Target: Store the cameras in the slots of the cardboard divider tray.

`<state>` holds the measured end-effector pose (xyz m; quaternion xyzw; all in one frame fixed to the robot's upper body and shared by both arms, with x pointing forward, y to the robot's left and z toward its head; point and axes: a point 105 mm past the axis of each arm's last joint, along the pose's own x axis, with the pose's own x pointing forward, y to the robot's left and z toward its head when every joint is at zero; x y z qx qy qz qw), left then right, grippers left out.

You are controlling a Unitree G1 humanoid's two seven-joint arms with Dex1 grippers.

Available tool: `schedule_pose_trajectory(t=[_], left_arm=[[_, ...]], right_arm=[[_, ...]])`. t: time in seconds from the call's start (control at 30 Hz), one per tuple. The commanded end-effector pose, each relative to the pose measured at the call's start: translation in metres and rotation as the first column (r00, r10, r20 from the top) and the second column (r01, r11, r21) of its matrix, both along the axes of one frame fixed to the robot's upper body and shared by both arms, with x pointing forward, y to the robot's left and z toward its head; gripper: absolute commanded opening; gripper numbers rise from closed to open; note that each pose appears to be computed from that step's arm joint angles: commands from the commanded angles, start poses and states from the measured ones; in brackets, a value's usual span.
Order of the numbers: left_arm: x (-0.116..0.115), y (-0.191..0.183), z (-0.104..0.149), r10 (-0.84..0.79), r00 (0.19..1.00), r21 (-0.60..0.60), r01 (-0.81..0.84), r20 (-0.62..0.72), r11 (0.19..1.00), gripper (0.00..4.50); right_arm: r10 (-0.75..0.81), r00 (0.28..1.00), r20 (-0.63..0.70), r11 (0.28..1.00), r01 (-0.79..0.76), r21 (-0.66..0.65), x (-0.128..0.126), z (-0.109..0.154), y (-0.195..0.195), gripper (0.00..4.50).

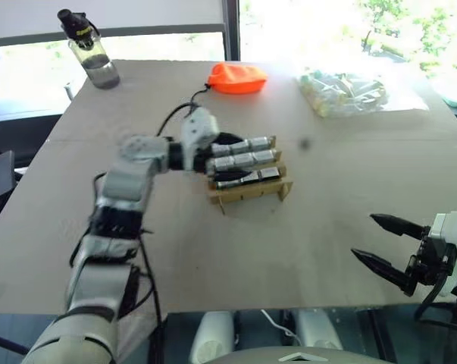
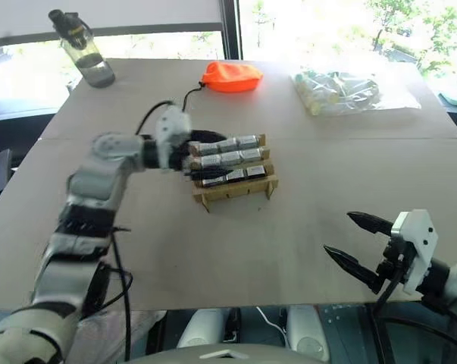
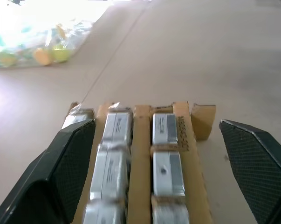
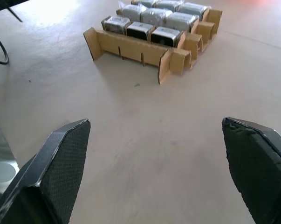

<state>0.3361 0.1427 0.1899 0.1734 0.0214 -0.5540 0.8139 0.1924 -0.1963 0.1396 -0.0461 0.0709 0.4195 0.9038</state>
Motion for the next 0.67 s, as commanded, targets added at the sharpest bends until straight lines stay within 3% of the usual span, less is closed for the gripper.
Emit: schedule_pose_trajectory(t=[0.03, 0.3, 0.53, 0.67], left_arm=[[-0.022, 0.026, 0.008, 0.123, 0.992, -0.042, -0.121, 0.041, 0.992, 4.4], [-0.073, 0.061, -0.036, 0.369, 0.929, -0.11, -0.368, -0.01, 0.923, 4.4], [-0.094, 0.058, -0.069, 0.434, 0.895, -0.111, -0.444, -0.102, 0.889, 4.4], [-0.099, 0.056, -0.074, 0.444, 0.891, -0.118, -0.453, -0.099, 0.884, 4.4]], right_arm=[[0.011, 0.999, 0.038, 1.0, -0.011, -0.017, 0.006, -0.002, -0.008, 4.5], [0.039, 0.999, 0.015, 0.998, -0.038, -0.051, 0.021, -0.022, -0.032, 4.5], [0.055, 0.998, 0.01, 0.996, -0.054, -0.064, 0.032, -0.025, -0.042, 4.5], [0.049, 0.999, 0.01, 0.996, -0.048, -0.069, 0.036, -0.026, -0.046, 4.5]])
